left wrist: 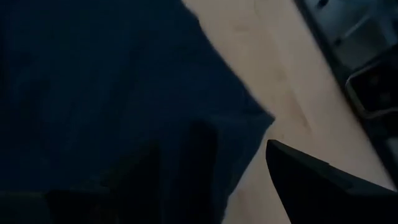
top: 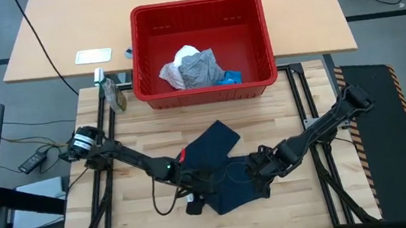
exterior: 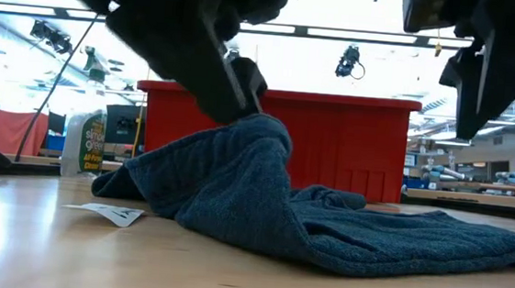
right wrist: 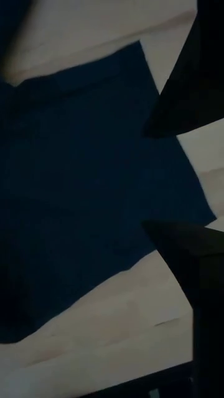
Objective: Fold laundry
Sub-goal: Fold the dark blue shorts
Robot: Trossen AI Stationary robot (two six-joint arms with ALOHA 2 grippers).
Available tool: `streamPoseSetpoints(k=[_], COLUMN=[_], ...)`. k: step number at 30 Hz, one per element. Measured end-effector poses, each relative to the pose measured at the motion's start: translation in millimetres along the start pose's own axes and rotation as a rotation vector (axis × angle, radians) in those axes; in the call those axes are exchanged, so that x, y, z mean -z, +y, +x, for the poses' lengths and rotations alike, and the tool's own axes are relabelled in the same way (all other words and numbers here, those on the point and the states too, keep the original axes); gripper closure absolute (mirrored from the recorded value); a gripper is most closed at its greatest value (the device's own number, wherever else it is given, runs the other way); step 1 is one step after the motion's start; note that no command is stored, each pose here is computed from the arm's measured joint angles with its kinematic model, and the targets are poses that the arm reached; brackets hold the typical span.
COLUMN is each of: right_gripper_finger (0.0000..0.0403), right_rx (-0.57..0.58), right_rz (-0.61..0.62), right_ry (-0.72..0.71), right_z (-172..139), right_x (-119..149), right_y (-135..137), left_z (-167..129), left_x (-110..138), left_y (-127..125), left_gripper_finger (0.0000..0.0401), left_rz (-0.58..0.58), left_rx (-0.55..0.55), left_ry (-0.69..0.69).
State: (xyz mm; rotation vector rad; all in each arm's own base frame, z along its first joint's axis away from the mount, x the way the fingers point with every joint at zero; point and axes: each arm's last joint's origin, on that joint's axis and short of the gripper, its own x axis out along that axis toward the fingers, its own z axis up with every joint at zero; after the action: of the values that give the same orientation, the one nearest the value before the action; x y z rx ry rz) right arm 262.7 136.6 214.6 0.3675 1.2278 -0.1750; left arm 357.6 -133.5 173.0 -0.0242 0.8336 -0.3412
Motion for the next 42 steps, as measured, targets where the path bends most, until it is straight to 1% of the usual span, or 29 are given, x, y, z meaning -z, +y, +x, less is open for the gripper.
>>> streamPoseSetpoints(k=[5, 7, 10, 12, 14, 17, 23, 25, 28, 31, 33, 34, 36, 39, 42], right_gripper_finger=[0.017, 0.017, 0.017, 0.017, 0.017, 0.017, 0.017, 0.017, 0.0174, 0.0178, 0.0178, 0.0178, 0.0175, 0.0174, 0.0176], right_rx=[-0.044, -0.049, -0.056, -0.055, -0.054, -0.057, -0.062, -0.065, -0.071, -0.089, -0.107, -0.118, -0.121, -0.102, -0.085], right_rz=[0.048, 0.058, 0.053, 0.051, 0.057, 0.069, 0.064, 0.074, 0.081, 0.074, 0.024, -0.011, -0.088, -0.223, -0.313], right_ry=[-0.013, -0.011, -0.014, -0.01, -0.008, 0.006, 0.019, 0.027, 0.036, 0.03, 0.014, 0.01, 0.013, 0.013, 0.039], right_z=[8.7, 9.4, 9.1, 8.9, 8.8, 8.8, 8.6, 8.7, 8.6, 8.2, 7.4, 6.9, 7.9, 14.0, 25.6], right_x=[2.6, 4.0, 5.4, 6.6, 7.4, 8.3, 10.3, 10.5, 10.8, 12.3, 15.2, 17.7, 23.5, 33.7, 41.8], right_y=[-0.4, 0.5, 2.5, 3.1, 3.6, 3.6, 4.7, 4.6, 4.8, 8.1, 13.3, 16.5, 21.4, 29.5, 35.5], left_z=[7.7, 8.6, 11.3, 14.1, 19.1, 26.4, 28.1, 28.1, 28.1, 27.1, 24.1, 22.6, 18.4, 8.0, 0.0], left_x=[4.3, 2.8, -3.2, -3.2, -4.3, 2.8, 6.0, 6.6, 6.9, 6.8, 7.2, 7.5, 8.2, 5.7, 6.7], left_y=[2.9, 3.2, 4.5, 5.8, 8.8, 12.2, 12.8, 12.9, 12.7, 9.6, 5.2, 2.3, -3.9, -16.5, -30.4], left_gripper_finger=[0.0106, 0.0111, 0.0128, 0.0143, 0.0158, 0.0176, 0.0204, 0.0222, 0.0265, 0.0325, 0.0371, 0.0384, 0.0388, 0.0387, 0.0387], left_rz=[0.047, 0.077, 0.139, 0.16, 0.168, 0.158, 0.148, 0.143, 0.106, 0.016, -0.045, -0.061, -0.076, -0.054, -0.034], left_rx=[0.024, 0.027, 0.031, 0.037, 0.063, 0.108, 0.112, 0.112, 0.125, 0.212, 0.258, 0.265, 0.246, 0.177, 0.131], left_ry=[0.021, 0.001, -0.068, -0.083, -0.106, -0.063, -0.035, -0.029, -0.023, -0.009, 0.017, 0.029, 0.048, 0.037, 0.045])
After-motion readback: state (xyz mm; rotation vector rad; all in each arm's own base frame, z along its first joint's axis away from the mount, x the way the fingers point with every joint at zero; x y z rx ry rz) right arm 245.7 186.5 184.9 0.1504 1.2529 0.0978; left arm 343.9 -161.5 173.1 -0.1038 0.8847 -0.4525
